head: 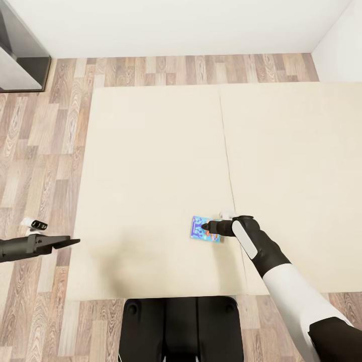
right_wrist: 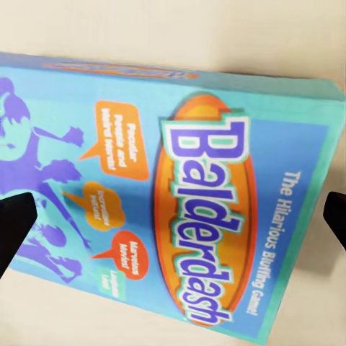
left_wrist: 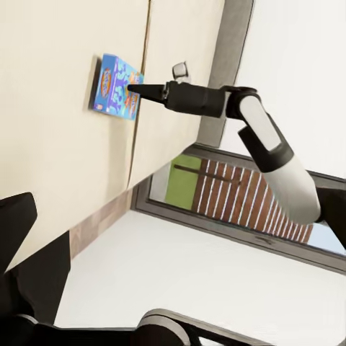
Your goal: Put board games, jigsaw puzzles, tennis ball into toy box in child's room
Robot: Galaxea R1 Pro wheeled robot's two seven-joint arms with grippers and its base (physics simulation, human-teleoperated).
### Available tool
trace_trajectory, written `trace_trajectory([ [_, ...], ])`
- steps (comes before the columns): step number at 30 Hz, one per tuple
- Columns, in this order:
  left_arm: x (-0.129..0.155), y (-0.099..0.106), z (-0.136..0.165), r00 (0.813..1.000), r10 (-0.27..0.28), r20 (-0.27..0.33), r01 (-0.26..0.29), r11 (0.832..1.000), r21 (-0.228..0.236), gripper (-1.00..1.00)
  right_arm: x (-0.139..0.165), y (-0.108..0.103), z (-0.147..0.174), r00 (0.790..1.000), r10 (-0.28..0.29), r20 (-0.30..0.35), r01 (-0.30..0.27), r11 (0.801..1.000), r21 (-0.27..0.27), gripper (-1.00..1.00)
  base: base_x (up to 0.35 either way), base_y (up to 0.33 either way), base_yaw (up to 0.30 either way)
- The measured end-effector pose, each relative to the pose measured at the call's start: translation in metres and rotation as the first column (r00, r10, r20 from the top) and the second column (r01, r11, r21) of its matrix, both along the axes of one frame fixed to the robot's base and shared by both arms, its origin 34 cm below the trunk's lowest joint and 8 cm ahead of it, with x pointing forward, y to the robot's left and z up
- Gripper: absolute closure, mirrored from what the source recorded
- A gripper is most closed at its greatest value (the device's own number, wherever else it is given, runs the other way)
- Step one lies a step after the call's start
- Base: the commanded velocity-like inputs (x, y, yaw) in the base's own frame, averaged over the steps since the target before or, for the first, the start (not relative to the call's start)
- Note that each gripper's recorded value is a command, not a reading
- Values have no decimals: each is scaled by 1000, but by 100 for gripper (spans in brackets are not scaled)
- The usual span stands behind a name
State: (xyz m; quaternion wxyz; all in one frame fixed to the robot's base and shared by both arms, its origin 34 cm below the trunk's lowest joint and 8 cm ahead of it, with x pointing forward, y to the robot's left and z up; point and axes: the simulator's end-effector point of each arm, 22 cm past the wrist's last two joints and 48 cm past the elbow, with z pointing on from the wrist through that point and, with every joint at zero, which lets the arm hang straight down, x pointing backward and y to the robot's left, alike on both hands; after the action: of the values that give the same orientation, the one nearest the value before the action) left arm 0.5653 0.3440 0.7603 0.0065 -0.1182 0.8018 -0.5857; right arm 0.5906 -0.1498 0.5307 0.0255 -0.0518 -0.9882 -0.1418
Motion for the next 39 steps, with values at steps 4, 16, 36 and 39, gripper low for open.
trace_trajectory([
  [4, 3, 9, 4, 1000, 4, 7, -4, 1000, 12, -100, 1, 0, 0, 1000, -1, 1, 1, 1000, 2, -100, 0, 0, 0],
  [16, 11, 15, 12, 999, 33, 22, -33, 999, -1, -100, 2, 1, 1, 1000, -1, 3, 1, 1000, 4, -100, 0, 0, 0],
  [36, 10, 15, 9, 999, 35, 16, -35, 999, -2, -100, -1, 0, -2, 1000, -3, -2, 3, 1000, 2, -100, 0, 0, 0],
  [39, 9, 15, 9, 999, 35, 15, -35, 999, -3, -100, -1, 1, -2, 1000, -3, -2, 3, 1000, 2, -100, 0, 0, 0],
])
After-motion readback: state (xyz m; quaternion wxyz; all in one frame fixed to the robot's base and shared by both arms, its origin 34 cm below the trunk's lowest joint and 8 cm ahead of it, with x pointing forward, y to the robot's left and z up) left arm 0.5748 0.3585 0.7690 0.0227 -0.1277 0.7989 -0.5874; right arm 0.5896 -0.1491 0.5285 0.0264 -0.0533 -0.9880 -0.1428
